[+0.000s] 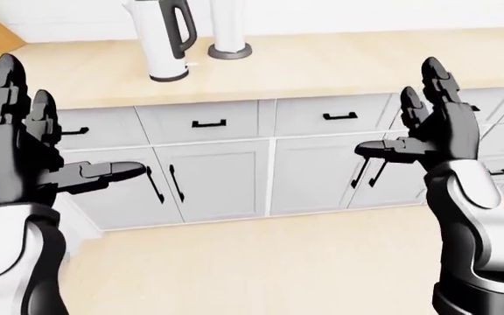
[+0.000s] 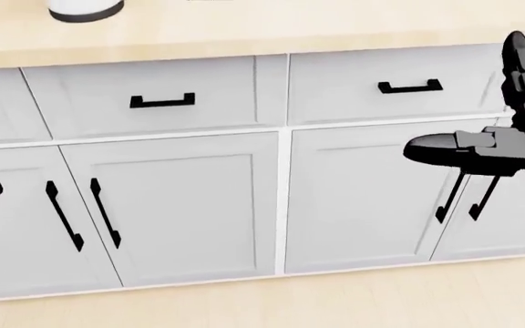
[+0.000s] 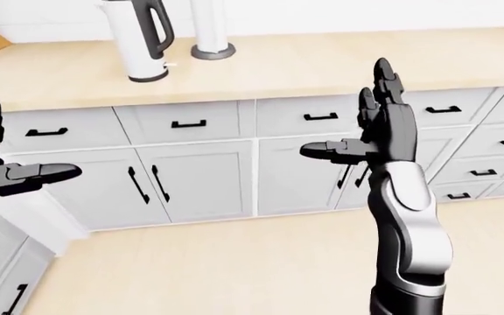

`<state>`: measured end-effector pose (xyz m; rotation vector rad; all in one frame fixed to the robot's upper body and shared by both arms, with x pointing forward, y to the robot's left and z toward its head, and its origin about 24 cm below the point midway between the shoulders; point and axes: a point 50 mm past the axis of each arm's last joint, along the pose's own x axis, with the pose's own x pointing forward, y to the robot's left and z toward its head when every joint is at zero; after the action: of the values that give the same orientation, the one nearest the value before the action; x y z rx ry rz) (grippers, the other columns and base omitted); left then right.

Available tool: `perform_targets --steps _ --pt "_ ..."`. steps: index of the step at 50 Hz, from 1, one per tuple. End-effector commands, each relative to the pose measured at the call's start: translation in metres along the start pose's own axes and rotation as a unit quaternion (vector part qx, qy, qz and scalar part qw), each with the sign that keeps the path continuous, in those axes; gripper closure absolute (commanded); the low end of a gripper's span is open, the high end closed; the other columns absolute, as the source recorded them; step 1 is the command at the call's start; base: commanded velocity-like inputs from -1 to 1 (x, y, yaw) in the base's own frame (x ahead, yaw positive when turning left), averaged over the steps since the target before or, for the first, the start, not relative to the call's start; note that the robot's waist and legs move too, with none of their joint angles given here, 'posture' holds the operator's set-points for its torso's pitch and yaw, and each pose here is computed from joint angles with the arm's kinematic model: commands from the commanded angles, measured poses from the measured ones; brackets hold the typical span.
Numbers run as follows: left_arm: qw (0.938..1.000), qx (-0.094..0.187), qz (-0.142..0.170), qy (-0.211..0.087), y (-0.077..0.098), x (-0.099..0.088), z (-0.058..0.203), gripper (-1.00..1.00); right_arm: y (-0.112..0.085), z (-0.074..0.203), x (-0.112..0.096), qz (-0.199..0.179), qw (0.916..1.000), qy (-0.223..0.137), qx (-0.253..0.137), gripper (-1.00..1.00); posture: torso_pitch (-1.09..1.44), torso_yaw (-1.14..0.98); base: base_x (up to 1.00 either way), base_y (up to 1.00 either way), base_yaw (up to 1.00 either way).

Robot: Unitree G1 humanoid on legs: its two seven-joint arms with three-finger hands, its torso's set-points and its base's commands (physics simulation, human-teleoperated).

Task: Press the button to open the lid of the electric kettle.

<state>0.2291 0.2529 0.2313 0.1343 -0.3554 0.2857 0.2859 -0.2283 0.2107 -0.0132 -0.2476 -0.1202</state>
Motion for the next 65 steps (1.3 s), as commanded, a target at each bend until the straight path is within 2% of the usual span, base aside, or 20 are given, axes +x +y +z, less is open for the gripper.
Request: perform_targets --steps 1,65 --pt "0.9994 0.0 -0.006 -0.035 -0.0021 0.0 0.0123 -1.0 -0.0012 0.0165 -0.0001 -0.002 0.9991 -0.041 -0.005 -1.0 0.0 0.0 0.07 0.0 0.0" --pt "0.9992 0.005 -0.003 -0.039 0.0005 -0.0011 0.0166 -1.0 -0.0026 0.0196 -0.0018 -0.005 0.9987 -0.051 -0.009 -1.0 0.0 0.0 0.07 0.08 0.0"
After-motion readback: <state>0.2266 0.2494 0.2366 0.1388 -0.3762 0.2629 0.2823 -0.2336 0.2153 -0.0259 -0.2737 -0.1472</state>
